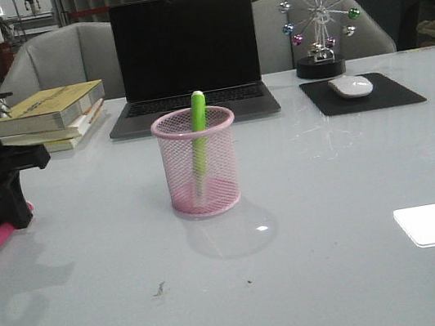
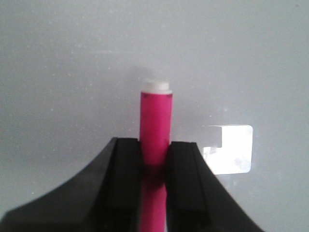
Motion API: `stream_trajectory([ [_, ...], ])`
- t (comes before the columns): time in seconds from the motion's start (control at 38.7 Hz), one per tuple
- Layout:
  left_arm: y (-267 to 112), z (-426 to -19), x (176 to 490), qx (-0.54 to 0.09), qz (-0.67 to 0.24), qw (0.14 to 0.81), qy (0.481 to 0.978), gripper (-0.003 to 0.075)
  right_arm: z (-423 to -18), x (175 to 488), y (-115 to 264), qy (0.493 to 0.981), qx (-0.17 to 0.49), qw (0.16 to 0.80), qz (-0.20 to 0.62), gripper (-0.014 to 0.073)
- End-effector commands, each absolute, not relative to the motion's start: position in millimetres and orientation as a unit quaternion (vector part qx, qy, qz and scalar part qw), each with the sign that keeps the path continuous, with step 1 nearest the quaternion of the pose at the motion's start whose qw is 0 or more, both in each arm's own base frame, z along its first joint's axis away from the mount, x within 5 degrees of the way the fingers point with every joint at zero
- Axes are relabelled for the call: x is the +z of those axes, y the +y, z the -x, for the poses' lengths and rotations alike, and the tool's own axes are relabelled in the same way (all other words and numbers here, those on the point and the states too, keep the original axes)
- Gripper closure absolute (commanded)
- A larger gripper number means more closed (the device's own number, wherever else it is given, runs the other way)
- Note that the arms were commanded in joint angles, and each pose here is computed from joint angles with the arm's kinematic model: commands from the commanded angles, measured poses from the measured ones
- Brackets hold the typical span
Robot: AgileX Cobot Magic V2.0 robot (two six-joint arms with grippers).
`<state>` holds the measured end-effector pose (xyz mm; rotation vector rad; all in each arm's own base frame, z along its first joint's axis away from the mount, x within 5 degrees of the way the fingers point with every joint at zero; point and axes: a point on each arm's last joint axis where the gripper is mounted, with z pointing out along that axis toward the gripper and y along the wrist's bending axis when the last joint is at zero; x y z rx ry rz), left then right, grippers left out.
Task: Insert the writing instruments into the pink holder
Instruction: 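Lift the pink marker upright and carry it above the holder, then lower the pink marker into the holder and open the left gripper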
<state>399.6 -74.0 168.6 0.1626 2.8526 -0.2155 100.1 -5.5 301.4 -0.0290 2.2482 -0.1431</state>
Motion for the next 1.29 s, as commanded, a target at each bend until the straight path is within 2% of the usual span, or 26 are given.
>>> stream_trajectory([
  [0.0, -87, -405, 232, -0.093, -0.064, 0.251, 0.961, 0.0621, -104, 312, -7, 0.886, -0.07, 0.458, 0.016, 0.0154],
  [0.34, -134, -386, 319, -0.132, -0.111, 0.437, 0.883, 0.0621, -104, 312, -7, 0.887, -0.07, 0.457, 0.016, 0.0154],
  [0.49, -165, -372, 344, -0.161, -0.136, 0.504, 0.837, 0.0621, -104, 312, -7, 0.888, -0.071, 0.454, 0.015, 0.0154],
  [0.65, -197, -360, 356, -0.191, -0.159, 0.552, 0.796, 0.0621, -102, 310, -8, 0.893, -0.072, 0.443, 0.014, 0.0154],
  [0.91, -221, -346, 348, -0.261, -0.088, 0.631, 0.725, 0.0621, -100, 308, -9, 0.901, -0.075, 0.427, 0.011, 0.0154],
  [1.27, -240, -303, 297, -0.282, -0.065, 0.693, 0.66, 0.0621, -99, 306, -9, 0.905, -0.079, 0.418, 0.01, 0.0154],
])
